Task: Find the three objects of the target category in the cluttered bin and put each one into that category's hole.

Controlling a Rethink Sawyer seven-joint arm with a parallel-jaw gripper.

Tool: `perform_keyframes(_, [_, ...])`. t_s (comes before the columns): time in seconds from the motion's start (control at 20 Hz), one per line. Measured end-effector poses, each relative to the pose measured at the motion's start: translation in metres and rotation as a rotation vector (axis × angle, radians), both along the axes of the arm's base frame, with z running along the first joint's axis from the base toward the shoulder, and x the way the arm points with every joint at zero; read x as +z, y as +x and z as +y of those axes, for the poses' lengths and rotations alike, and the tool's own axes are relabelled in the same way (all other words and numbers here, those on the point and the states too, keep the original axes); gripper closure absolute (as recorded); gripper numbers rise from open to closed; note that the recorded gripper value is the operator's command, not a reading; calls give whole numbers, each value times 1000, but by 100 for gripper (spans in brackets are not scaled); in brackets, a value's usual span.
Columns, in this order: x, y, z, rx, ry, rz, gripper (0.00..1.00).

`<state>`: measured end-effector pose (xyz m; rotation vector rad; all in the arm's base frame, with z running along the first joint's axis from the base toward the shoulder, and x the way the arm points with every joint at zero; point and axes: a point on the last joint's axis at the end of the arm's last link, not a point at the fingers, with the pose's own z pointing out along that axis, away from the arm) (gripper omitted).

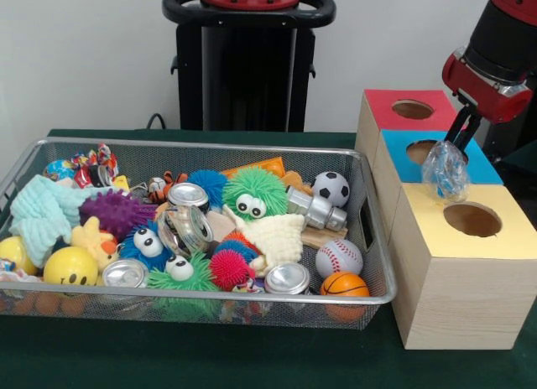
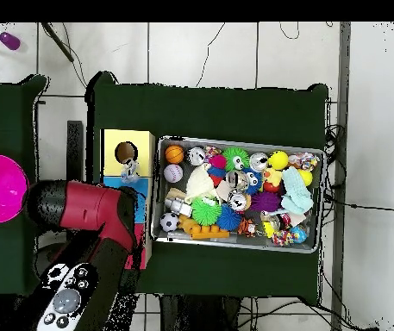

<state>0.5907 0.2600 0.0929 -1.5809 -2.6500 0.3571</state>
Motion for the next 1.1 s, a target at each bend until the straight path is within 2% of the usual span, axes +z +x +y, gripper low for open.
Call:
perform_keyframes(0.3, [0,0,0,0,0,0,100])
perform_keyframes(0.35, [0,0,0,0,0,0,0])
perform_keyframes(0.8, [0,-1,0,-1,0,4,0])
perform_keyframes(1.1, [0,-4,1,-6,4,31,0])
